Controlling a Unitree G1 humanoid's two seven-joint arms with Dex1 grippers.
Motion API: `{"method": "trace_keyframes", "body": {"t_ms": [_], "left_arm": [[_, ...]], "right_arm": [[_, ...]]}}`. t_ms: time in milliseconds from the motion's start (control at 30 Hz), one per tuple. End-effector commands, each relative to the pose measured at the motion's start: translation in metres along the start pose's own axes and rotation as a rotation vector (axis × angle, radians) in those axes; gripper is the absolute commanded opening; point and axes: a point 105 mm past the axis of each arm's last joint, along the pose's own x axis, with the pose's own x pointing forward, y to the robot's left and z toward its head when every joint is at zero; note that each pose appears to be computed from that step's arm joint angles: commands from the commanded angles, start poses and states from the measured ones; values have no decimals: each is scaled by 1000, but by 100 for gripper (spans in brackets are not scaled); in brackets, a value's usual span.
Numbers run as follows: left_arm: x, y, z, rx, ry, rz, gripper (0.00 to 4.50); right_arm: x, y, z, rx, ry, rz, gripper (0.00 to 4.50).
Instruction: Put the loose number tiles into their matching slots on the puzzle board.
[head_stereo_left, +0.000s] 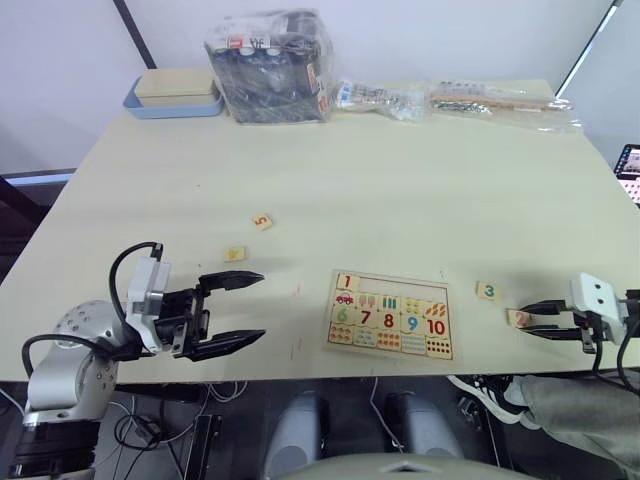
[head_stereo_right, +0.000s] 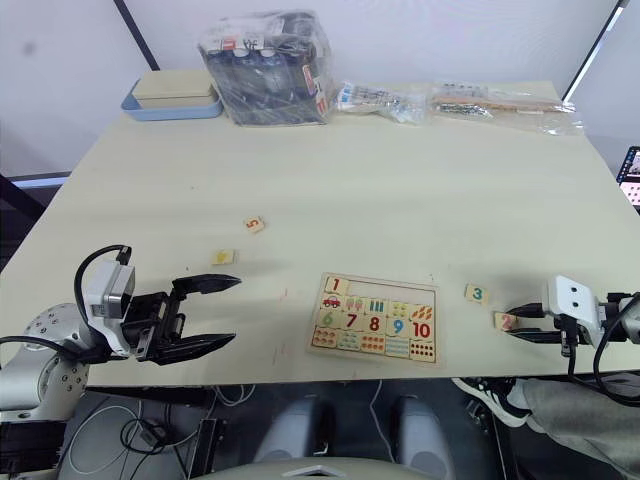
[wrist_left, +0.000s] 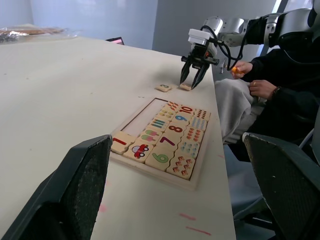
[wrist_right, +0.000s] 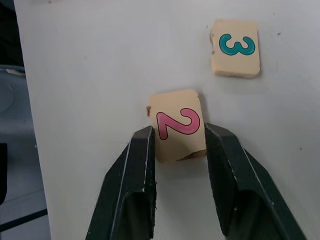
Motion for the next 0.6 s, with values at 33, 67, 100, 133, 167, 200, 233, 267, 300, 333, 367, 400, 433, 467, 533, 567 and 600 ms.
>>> {"method": "trace_keyframes", "body": {"t_ms": [33,67,100,133,167,200,233,267,300,333,367,400,433,467,533,567,600], "left_arm": [[1,-2,7,39,-5,-8,450],[1,-2,7,39,-5,-6,450],[1,-2,7,39,-4,-3,450],[0,-2,7,38,-4,1,450],[-1,-1,6,38,-4,5,450],[-1,-1,6,37,-4,8,450],[-2,-1,6,37,-4,10,450],[-2,-1,6,37,-5,13,450],[-2,0,6,37,-6,17,450],[-2,0,6,37,-7,21,450],[-2,0,6,37,-8,24,450],[-2,1,6,37,-9,25,450],[-2,1,6,38,-10,27,450],[-2,1,6,38,-11,28,450],[-3,1,5,39,-11,32,450],[-3,1,5,40,-11,36,450],[-3,1,5,42,-12,41,450]], "right_arm": [[-7,-2,10,-12,6,-10,87],[-9,-3,15,-5,9,-14,87],[-12,-4,28,-12,18,-15,87],[-14,-4,38,-25,25,-9,87],[-15,-2,50,-52,30,-8,87],[-15,-1,61,-72,34,-5,87],[-14,1,68,-80,37,-4,87],[-13,5,88,-91,35,12,87],[-12,8,101,-123,85,11,87],[-11,7,114,-142,134,-26,87],[-10,9,127,-157,159,-49,87],[-8,11,136,-152,180,-49,87],[-6,15,144,-121,198,-25,87],[-4,17,150,-100,214,-5,87],[-1,22,167,-62,232,24,87],[1,22,174,-39,244,22,87],[2,22,182,-26,255,18,87]]}}
